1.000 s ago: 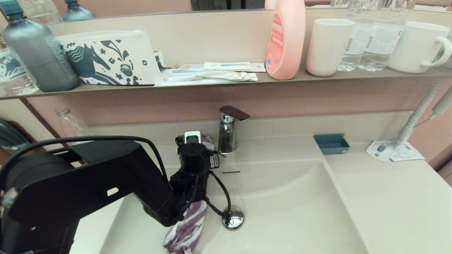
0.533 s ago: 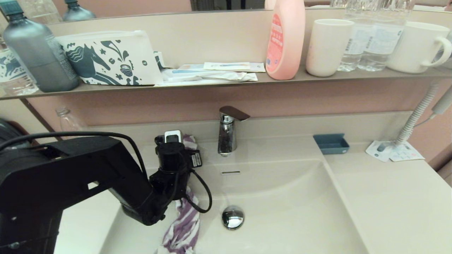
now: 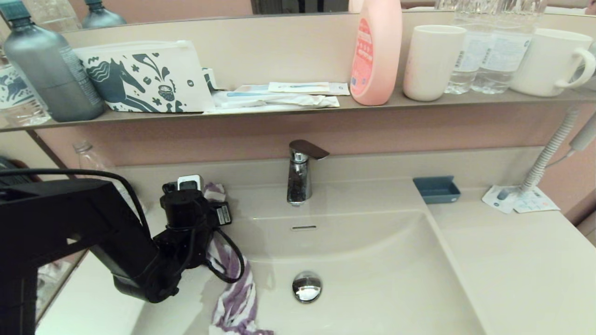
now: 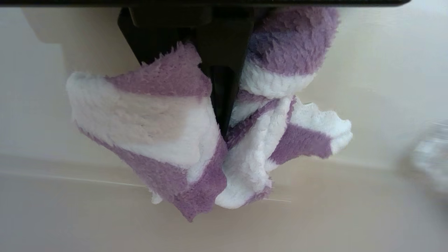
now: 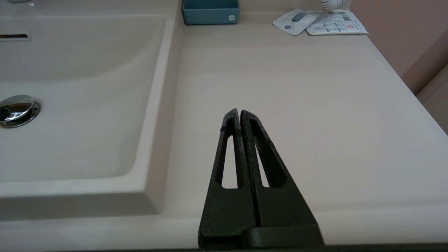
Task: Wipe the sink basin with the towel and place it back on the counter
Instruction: Wipe the sink
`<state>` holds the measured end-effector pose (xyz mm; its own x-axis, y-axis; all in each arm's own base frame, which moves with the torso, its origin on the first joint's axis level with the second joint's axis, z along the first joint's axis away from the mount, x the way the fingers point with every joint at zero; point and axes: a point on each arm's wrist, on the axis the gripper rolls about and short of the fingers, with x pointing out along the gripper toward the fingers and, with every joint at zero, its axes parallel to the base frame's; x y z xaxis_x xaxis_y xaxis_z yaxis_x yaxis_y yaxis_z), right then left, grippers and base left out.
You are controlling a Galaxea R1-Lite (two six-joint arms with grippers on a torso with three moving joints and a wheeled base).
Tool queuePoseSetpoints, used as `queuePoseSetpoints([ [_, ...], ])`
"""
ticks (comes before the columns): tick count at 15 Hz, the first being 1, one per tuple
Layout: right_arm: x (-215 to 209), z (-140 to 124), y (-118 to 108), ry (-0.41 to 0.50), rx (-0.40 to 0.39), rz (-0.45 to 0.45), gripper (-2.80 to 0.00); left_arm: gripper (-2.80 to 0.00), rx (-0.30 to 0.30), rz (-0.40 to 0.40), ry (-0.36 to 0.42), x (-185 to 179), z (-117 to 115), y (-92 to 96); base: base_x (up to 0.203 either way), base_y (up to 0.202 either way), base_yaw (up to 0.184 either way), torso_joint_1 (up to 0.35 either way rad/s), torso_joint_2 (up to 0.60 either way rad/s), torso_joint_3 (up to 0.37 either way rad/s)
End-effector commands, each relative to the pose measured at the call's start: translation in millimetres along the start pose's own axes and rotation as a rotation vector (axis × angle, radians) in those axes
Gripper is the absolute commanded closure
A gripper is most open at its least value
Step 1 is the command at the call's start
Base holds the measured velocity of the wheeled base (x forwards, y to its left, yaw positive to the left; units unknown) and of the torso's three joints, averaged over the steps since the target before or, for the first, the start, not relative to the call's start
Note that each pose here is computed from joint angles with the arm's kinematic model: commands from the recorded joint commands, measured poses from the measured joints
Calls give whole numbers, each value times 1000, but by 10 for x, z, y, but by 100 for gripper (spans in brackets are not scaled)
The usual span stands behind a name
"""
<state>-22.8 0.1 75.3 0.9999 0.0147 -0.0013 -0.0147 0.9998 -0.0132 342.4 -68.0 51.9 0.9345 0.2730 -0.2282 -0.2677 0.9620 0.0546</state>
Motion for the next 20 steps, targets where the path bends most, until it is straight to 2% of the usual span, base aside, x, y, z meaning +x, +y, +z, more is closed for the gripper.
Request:
queuePoseSetpoints([
  [1,0,0,0,0,-1,1,0,0,-7,19,-10,54,27,108,0,0,0,0,0,0],
  [4,0,0,0,0,-1,1,0,0,4,10,-16,69,40,99,0,0,0,0,0,0],
  [6,0,0,0,0,-1,1,0,0,11,-30,-32,27,64,-56,0,0,0,0,0,0],
  [10,0,0,0,0,-1,1,0,0,30,-124,-65,-201,113,-567,0,0,0,0,0,0],
  [13,0,0,0,0,-1,1,0,0,42,-152,-77,-243,97,-988,0,0,0,0,0,0],
  [15,0,0,0,0,-1,1,0,0,54,-174,-77,-314,115,-1175,0,0,0,0,0,0],
  [18,0,0,0,0,-1,1,0,0,51,-184,-87,-353,201,-1326,0,0,0,0,0,0],
  [20,0,0,0,0,-1,1,0,0,50,-173,-84,-341,229,-1289,0,0,0,0,0,0],
])
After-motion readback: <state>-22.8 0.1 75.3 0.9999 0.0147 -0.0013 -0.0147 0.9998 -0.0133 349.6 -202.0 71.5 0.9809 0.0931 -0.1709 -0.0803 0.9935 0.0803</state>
